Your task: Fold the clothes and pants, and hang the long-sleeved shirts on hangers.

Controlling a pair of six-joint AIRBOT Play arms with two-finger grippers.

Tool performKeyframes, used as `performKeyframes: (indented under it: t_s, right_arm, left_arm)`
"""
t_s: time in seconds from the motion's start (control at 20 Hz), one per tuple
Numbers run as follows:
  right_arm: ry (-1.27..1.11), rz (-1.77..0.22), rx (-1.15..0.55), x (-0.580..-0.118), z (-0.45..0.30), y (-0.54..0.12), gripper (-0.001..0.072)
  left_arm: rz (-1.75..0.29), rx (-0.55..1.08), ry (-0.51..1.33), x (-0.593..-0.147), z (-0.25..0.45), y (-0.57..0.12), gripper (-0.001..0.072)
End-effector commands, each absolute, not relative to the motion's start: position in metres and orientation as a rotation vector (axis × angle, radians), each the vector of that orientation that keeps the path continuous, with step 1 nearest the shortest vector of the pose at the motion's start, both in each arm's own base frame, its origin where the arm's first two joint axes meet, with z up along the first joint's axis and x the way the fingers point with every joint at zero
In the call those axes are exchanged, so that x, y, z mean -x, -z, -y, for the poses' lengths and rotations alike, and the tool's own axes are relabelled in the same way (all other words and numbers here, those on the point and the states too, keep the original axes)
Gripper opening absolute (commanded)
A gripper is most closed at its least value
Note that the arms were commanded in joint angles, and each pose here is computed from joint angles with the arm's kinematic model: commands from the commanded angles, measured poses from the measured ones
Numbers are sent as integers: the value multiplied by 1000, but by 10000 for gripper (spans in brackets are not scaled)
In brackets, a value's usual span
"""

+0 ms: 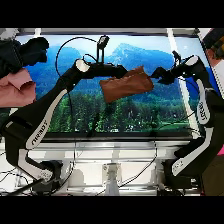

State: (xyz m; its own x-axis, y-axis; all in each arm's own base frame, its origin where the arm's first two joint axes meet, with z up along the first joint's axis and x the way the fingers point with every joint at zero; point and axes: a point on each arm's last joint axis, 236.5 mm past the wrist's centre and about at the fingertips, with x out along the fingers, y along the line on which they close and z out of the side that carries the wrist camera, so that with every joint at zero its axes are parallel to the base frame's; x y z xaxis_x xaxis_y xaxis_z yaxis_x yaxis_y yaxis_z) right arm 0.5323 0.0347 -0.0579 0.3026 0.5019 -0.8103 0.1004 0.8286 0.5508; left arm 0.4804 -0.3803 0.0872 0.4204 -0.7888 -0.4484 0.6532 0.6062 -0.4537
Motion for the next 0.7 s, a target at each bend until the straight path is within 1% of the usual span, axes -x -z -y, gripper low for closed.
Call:
performKeyframes:
  t_s: [0.0, 0.1, 0.2, 0.3, 0.45, 0.65]
  right_arm:
    - [-376, -1258, -743, -545, -60, 73, 711]
    - [-415, -1266, -787, -552, -68, 78, 711]
    - [-401, -1248, -781, -562, -64, 83, 712]
    - [-358, -1215, -719, -571, -51, 85, 712]
    - [-316, -1218, -595, -574, -32, 85, 711]
    - [-286, -1239, -546, -571, -26, 93, 711]
  left_arm:
    - [-691, 221, 920, -479, 380, -87, 514]
    - [-691, 221, 920, -479, 380, -87, 514]
    - [-691, 221, 920, -479, 380, -87, 514]
    - [-690, 221, 919, -479, 379, -87, 514]
    - [-690, 221, 918, -479, 379, -87, 514]
    - [-691, 221, 918, -479, 379, -86, 514]
